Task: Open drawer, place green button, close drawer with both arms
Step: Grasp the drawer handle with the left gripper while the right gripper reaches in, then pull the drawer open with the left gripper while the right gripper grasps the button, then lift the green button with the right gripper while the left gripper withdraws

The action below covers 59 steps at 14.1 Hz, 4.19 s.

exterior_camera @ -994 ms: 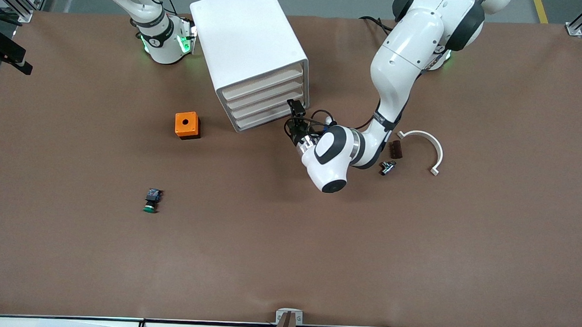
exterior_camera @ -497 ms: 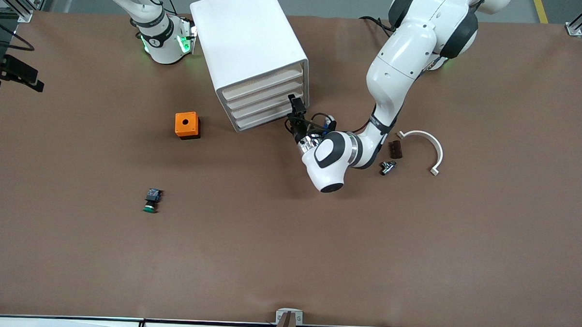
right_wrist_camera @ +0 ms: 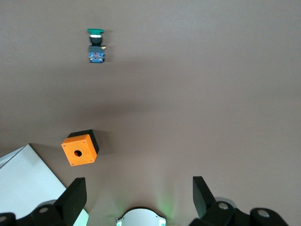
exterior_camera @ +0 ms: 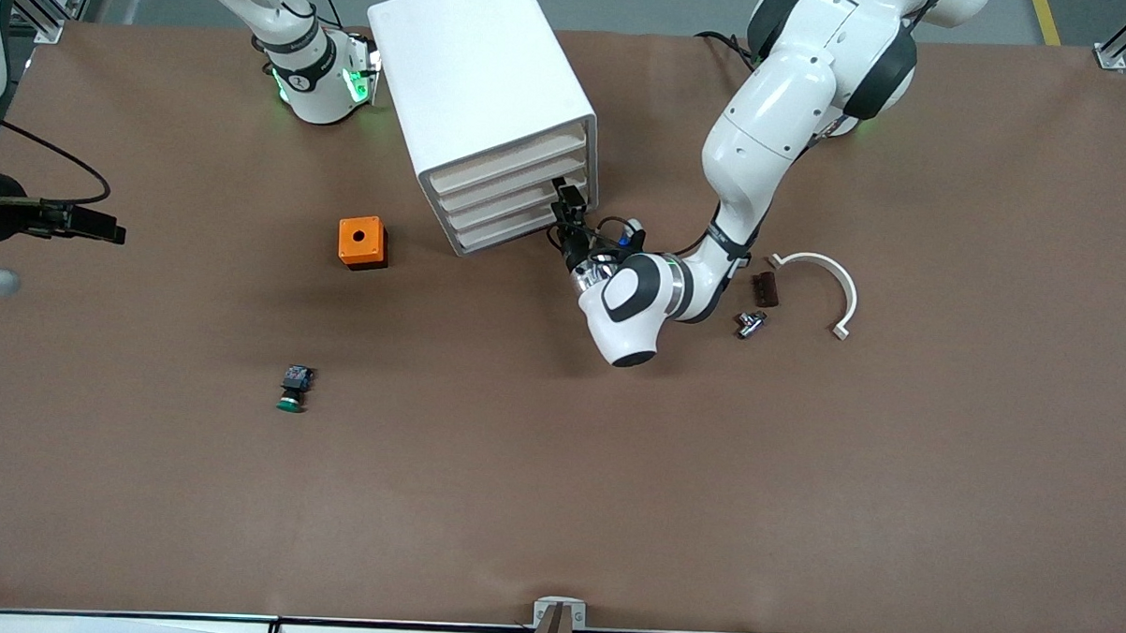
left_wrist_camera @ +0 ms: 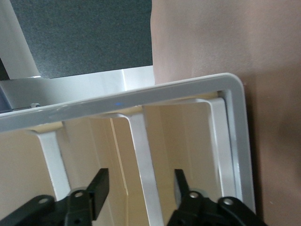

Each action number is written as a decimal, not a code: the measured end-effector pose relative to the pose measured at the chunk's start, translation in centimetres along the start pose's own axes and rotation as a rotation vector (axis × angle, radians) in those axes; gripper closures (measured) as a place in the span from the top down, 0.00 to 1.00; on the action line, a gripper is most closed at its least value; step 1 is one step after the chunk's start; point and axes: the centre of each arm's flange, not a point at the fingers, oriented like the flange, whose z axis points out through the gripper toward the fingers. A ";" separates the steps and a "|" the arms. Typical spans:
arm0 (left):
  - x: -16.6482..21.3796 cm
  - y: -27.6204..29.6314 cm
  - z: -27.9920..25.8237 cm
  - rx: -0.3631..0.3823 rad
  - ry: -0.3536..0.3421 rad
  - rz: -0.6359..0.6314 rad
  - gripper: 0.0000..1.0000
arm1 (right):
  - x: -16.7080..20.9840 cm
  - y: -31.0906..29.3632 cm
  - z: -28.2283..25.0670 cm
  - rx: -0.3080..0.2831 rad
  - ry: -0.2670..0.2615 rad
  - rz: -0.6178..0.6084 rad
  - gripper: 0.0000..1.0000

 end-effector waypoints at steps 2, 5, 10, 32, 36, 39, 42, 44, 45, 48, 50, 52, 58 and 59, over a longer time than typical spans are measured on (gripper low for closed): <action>-0.2 0.2 0.9 0.008 0.011 -0.001 0.55 | 0.2 0.1 -0.2 -0.012 0.017 0.001 1.00; -0.3 0.4 1.7 0.014 0.023 0.013 0.42 | 0.4 -0.3 -0.6 -0.015 0.042 -0.007 1.00; -0.2 0.6 2.2 0.020 0.029 0.052 0.28 | 2.0 -1.2 0.7 -0.019 0.113 0.040 1.00; 3.3 1.4 -6.9 -0.016 -0.114 0.045 0.18 | 12.7 -10.8 26.2 0.065 0.282 0.230 1.00; 5.1 1.6 -10.3 -0.028 -0.172 0.038 0.21 | 12.5 -11.1 28.7 0.062 0.285 0.235 1.00; 5.9 1.7 -11.7 -0.032 -0.196 0.035 0.24 | 12.5 -11.4 30.4 0.064 0.287 0.265 1.00; 6.3 1.7 -12.3 -0.034 -0.207 0.033 0.25 | 12.4 -12.5 31.2 0.063 0.279 0.275 1.00; 6.6 1.7 -12.8 -0.036 -0.215 0.033 0.26 | 12.5 -12.6 31.7 0.062 0.281 0.277 1.00; 6.8 1.7 -13.1 -0.037 -0.220 0.033 0.28 | 12.5 -12.5 31.9 0.061 0.281 0.277 1.00; 7.0 1.5 -14.2 -0.041 -0.249 0.055 0.59 | 12.6 -12.4 32.9 0.051 0.274 0.273 1.00; 6.3 0.6 -15.8 -0.039 -0.311 0.097 0.80 | 12.7 -12.3 33.2 0.047 0.270 0.274 0.98; 6.0 -0.6 -17.6 -0.061 -0.344 0.159 0.99 | 12.7 -12.2 33.3 0.045 0.269 0.274 0.95; 7.1 -4.1 -23.4 -0.230 -0.352 0.646 1.00 | 12.7 -12.2 33.5 0.043 0.265 0.272 0.44; 7.3 -4.8 -24.0 -0.272 -0.314 0.746 1.00 | 12.7 -12.2 33.5 0.043 0.265 0.272 0.41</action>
